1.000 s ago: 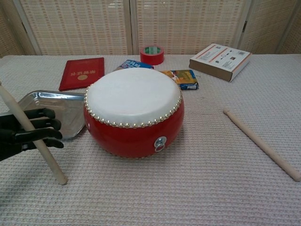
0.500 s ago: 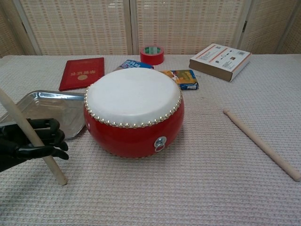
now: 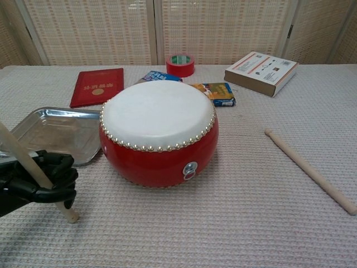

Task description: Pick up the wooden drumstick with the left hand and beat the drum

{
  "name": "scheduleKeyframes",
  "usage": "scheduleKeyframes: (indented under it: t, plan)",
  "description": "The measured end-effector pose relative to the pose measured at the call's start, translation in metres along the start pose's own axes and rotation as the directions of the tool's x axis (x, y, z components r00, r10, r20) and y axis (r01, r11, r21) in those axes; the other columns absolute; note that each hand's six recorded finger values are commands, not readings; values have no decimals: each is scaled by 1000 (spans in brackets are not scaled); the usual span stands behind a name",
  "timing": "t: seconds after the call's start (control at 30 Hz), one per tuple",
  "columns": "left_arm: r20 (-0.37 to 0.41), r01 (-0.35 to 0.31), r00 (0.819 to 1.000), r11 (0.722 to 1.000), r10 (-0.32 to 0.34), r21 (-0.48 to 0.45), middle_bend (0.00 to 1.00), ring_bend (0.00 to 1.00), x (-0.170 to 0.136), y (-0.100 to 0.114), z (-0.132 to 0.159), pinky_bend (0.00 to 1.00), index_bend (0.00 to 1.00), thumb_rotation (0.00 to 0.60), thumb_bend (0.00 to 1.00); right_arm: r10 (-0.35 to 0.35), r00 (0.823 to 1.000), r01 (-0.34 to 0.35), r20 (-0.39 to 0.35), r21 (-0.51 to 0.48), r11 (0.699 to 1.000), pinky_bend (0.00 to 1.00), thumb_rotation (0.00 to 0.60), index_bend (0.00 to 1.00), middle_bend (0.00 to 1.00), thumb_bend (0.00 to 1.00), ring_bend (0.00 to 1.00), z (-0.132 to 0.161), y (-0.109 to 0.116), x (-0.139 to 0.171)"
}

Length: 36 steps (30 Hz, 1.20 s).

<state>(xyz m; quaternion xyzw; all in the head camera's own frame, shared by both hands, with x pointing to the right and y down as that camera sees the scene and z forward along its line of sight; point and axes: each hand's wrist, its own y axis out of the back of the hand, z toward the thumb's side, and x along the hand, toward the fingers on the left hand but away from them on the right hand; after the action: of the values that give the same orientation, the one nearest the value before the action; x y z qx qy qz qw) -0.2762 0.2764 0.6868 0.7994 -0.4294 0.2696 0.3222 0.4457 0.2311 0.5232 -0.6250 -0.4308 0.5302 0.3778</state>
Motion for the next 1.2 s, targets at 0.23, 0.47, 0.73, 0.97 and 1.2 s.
scheduleKeyframes:
  t: [0.23,0.47,0.73,0.97,1.2]
  plan:
    - [-5,4,1000,999,-4,32,800,713,0,-5,-4,638,810,600,219,-7,1000,7,-2,2,1000,0,600,0,76,37,0,0,1,1]
    - [-4,-19,1000,995,19,99,877,784,4,-8,-11,708,882,600,224,-10,1000,10,-2,2,1000,0,600,0,77,37,0,-1,2,1]
    - [15,-80,997,989,79,126,909,810,6,-11,-21,738,922,600,239,-16,1000,16,7,4,1000,0,600,0,76,37,0,-3,4,3]
    - [30,-114,993,989,112,92,939,833,1,-9,-28,742,958,600,257,-17,1000,17,11,7,1000,0,600,0,77,37,0,-3,4,3]
    - [28,-112,994,989,110,96,987,891,1,-10,-34,838,999,600,314,-17,1000,17,10,8,1000,0,600,0,76,38,0,-2,4,3]
